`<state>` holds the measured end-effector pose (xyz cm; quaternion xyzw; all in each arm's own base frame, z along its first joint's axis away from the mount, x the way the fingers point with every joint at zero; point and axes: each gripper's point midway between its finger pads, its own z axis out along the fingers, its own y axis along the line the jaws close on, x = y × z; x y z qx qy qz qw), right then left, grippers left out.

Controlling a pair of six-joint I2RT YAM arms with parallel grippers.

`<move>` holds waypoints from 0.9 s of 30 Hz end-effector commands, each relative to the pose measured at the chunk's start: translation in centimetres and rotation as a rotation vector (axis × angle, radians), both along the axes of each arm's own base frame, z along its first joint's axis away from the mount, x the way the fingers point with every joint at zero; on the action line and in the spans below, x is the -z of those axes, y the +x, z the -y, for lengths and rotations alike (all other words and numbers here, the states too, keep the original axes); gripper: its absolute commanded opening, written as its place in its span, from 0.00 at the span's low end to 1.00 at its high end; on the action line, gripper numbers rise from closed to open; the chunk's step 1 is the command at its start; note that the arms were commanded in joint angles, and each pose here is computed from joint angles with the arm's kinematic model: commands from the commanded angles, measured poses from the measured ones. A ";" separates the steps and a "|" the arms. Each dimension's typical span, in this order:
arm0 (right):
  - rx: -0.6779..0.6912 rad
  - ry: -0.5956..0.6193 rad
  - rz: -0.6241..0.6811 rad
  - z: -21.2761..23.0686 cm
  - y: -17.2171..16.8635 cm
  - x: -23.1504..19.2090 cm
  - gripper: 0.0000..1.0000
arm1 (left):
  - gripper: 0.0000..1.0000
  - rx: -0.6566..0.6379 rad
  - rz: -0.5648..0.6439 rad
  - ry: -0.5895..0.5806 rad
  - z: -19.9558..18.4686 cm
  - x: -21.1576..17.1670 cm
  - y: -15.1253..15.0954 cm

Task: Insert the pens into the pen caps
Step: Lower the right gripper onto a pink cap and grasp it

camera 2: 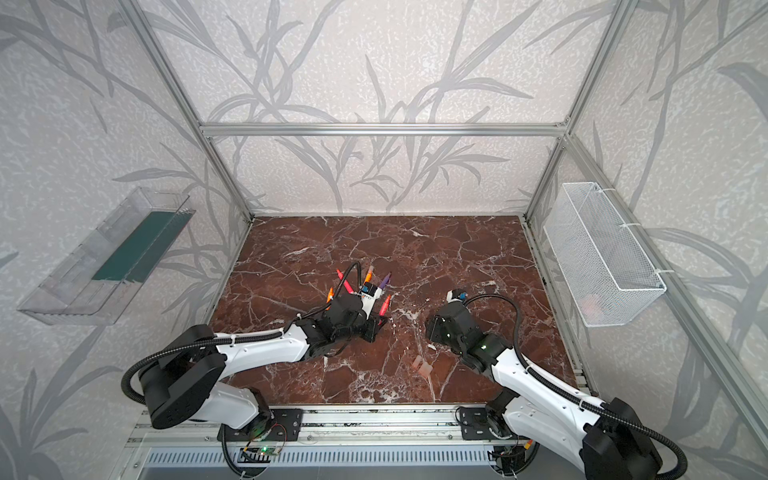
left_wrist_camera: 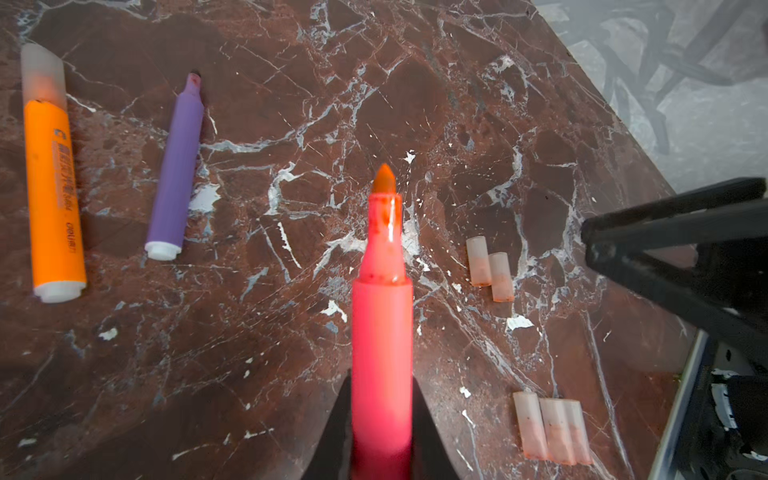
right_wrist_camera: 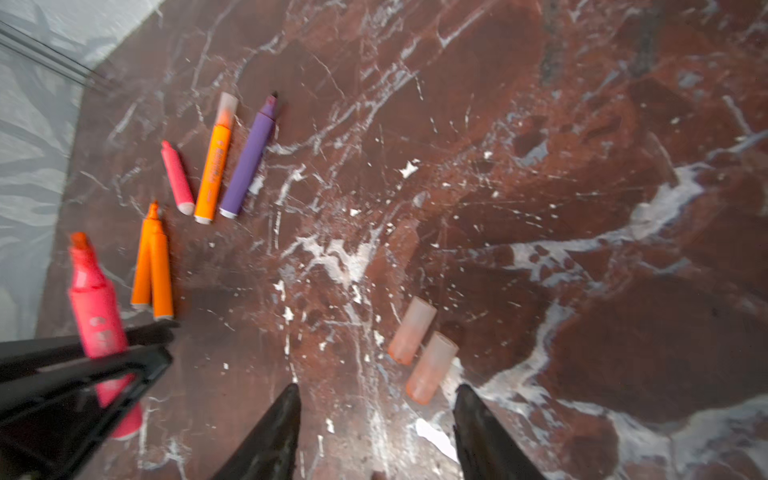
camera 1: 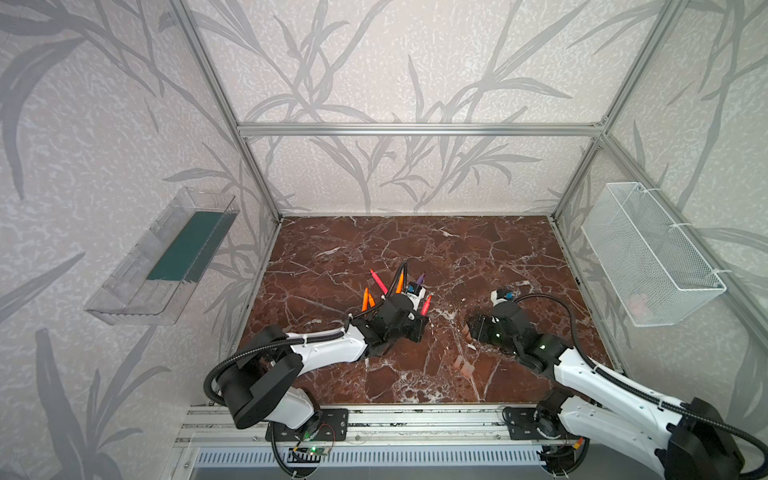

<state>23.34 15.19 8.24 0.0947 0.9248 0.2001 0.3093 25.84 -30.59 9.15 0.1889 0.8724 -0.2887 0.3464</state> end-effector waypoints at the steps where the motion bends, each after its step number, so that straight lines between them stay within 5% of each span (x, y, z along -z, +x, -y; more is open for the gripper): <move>1: -0.023 -0.107 -0.063 1.0 -1.2 1.2 0.55 | 0.00 -0.017 0.015 -0.029 -0.2 -0.8 0.0; 27: -0.005 -0.133 -0.100 0.3 -0.1 3.6 0.42 | 0.00 0.029 0.148 -0.065 0.5 -4.2 0.6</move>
